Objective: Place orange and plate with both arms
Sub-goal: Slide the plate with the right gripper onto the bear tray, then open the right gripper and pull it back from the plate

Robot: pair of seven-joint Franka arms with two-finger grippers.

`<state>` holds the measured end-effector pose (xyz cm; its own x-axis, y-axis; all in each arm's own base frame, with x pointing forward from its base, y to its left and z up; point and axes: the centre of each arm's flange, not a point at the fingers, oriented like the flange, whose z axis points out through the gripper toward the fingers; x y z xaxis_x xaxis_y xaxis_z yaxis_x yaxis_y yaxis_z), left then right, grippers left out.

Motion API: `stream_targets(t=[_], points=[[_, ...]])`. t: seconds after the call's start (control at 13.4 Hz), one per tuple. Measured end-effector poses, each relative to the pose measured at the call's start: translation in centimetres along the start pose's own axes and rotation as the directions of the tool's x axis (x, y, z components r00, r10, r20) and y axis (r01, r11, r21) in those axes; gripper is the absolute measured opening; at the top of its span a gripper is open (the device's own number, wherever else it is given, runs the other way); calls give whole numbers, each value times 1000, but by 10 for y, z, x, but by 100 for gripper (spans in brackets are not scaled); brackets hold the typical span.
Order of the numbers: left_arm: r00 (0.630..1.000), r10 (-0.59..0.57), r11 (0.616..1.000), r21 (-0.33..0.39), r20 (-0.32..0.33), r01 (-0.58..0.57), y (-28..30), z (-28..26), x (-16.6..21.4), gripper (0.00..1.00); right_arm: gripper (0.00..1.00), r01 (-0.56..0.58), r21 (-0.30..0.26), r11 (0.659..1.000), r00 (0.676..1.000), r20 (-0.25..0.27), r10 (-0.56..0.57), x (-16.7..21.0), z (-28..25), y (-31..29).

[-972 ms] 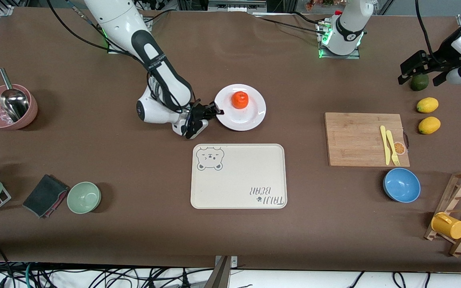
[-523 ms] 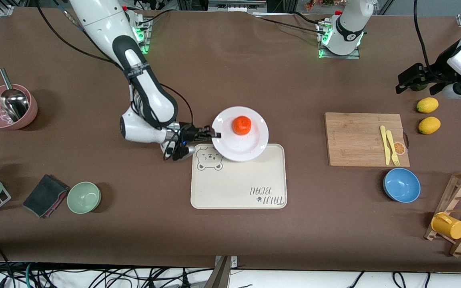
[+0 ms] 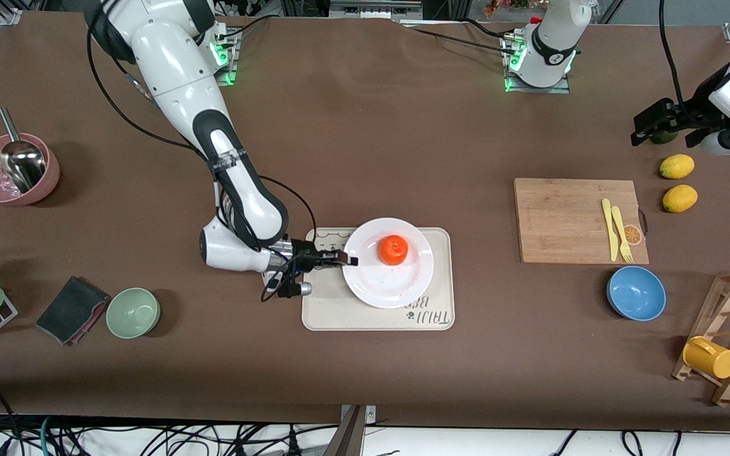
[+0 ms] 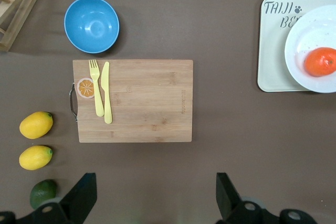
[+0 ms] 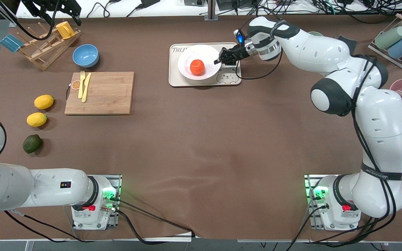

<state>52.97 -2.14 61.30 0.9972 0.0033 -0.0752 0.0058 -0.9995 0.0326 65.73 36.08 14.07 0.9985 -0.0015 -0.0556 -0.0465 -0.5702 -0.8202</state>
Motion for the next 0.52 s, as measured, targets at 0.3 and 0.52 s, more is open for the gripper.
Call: stream_targets(t=[0.3,0.52], points=[[1000,1,1000,0,1,-1,0,0,0,100,5,34,-7,999,999,-18,-34,11,11,4],[1000,1,1000,0,1,-1,0,0,0,100,32,146,-97,985,989,12,-146,17,5,-5]])
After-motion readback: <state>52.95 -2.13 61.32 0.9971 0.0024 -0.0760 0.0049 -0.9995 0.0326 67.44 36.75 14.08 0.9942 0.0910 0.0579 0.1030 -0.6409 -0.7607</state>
